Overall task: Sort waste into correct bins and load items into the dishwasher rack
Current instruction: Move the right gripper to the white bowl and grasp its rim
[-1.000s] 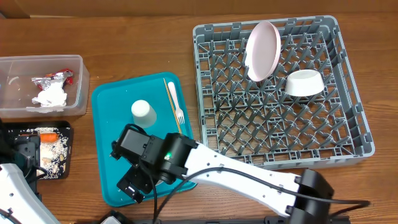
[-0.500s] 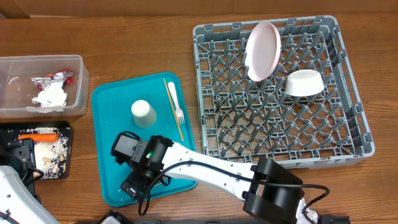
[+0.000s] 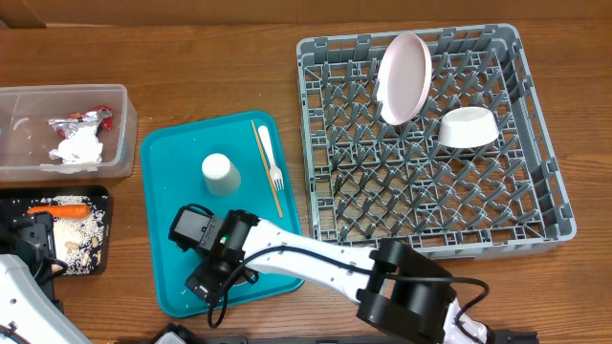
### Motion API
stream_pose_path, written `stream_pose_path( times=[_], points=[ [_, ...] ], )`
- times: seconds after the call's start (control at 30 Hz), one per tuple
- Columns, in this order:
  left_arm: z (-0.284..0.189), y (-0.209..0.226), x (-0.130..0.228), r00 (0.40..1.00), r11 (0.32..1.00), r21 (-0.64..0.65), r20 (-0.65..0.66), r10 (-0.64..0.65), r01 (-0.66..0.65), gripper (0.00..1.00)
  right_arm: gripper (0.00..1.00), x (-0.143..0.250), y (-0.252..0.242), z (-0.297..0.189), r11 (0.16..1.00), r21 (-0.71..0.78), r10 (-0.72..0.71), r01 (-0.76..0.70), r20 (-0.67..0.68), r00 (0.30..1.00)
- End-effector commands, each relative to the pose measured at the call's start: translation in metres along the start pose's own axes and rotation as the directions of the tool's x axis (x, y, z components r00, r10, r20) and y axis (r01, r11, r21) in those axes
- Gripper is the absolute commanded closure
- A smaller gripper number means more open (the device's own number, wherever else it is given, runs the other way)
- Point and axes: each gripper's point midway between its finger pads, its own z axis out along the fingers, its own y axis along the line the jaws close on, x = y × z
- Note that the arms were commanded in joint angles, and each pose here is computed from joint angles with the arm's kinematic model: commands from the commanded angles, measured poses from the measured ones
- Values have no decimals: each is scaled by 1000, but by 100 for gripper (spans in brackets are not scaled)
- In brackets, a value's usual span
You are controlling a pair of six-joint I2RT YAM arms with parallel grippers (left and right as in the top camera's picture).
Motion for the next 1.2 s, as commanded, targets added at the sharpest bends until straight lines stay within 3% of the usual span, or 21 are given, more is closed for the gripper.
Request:
stream_pose_path(
  times=[0.0,0.27,0.6,0.8,1.07,1.17],
  points=[
    [-3,-1,-3,1000,1000,9,7,-24,24,0,9,0,-1,8,1000,15,-3,3,-3,1000],
    [-3,-4,2,999,999,27,-22,-24,24,0,21,-2,-10,14,997,79,-9,8,9,1000],
    [-3,-4,2,999,999,26,-22,-24,24,0,25,9,-18,38,995,101,4,1,-48,999],
    [-3,-4,2,999,999,26,-22,-24,24,0,48,6,-18,36,995,99,4,0,-39,999],
    [-3,-4,2,999,999,26,-22,-24,24,0,61,0,-14,25,995,99,5,-1,-39,999],
    [-3,-4,2,999,999,26,-22,-23,24,0,70,-7,-6,12,997,80,1,1,-28,1000]
  ],
)
